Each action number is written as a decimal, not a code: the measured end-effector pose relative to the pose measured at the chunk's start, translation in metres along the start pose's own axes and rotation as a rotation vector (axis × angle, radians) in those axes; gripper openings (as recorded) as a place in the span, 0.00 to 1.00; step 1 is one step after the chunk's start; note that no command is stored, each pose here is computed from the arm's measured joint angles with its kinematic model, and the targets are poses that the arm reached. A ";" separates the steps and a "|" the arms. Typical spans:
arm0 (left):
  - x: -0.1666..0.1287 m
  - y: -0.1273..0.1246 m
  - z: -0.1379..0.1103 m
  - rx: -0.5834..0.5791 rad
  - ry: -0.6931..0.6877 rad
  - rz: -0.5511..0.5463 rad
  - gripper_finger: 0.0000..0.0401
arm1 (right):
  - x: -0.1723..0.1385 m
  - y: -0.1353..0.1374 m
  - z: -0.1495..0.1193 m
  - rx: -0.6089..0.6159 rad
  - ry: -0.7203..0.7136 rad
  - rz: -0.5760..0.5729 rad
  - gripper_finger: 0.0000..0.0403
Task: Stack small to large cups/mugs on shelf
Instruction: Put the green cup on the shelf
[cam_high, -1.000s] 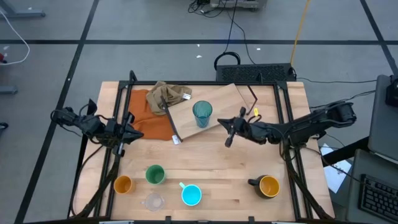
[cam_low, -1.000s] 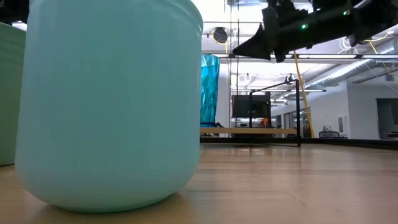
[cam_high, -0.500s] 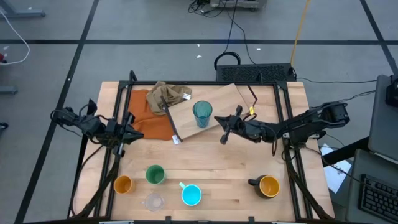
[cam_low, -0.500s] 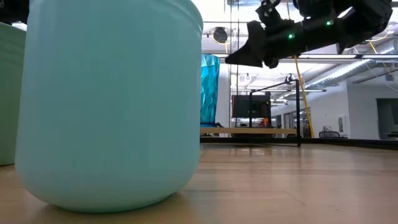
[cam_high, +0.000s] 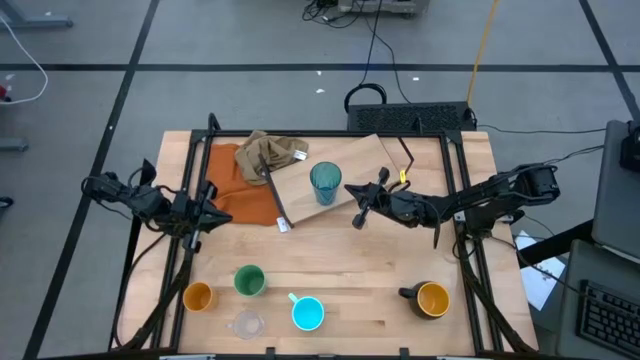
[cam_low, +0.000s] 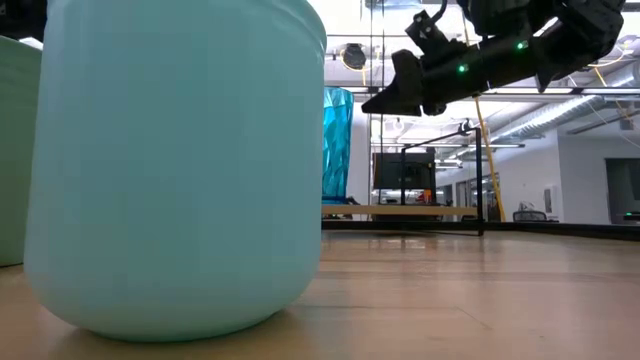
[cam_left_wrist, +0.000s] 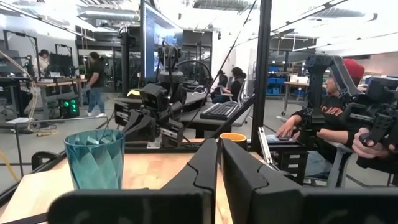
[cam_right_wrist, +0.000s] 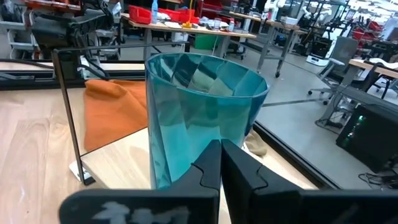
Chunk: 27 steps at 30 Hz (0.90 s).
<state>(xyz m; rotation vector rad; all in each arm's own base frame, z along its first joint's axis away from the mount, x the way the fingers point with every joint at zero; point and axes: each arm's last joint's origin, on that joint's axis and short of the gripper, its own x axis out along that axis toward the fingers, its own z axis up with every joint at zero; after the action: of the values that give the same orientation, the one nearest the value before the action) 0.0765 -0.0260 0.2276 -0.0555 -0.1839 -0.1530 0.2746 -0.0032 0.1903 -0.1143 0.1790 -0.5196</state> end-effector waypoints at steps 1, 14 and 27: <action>0.000 0.000 0.000 -0.006 0.000 0.002 0.06 | 0.000 0.000 0.000 -0.001 0.001 0.000 0.00; 0.000 0.000 -0.002 -0.014 0.019 0.004 0.06 | 0.010 -0.018 -0.003 0.020 0.025 -0.024 0.00; 0.000 0.000 -0.002 -0.013 0.025 0.004 0.06 | 0.012 -0.021 -0.003 0.051 0.025 0.008 0.00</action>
<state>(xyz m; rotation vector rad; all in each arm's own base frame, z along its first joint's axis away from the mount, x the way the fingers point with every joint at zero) 0.0770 -0.0260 0.2252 -0.0664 -0.1583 -0.1503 0.2742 -0.0277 0.1884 -0.0572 0.1900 -0.5177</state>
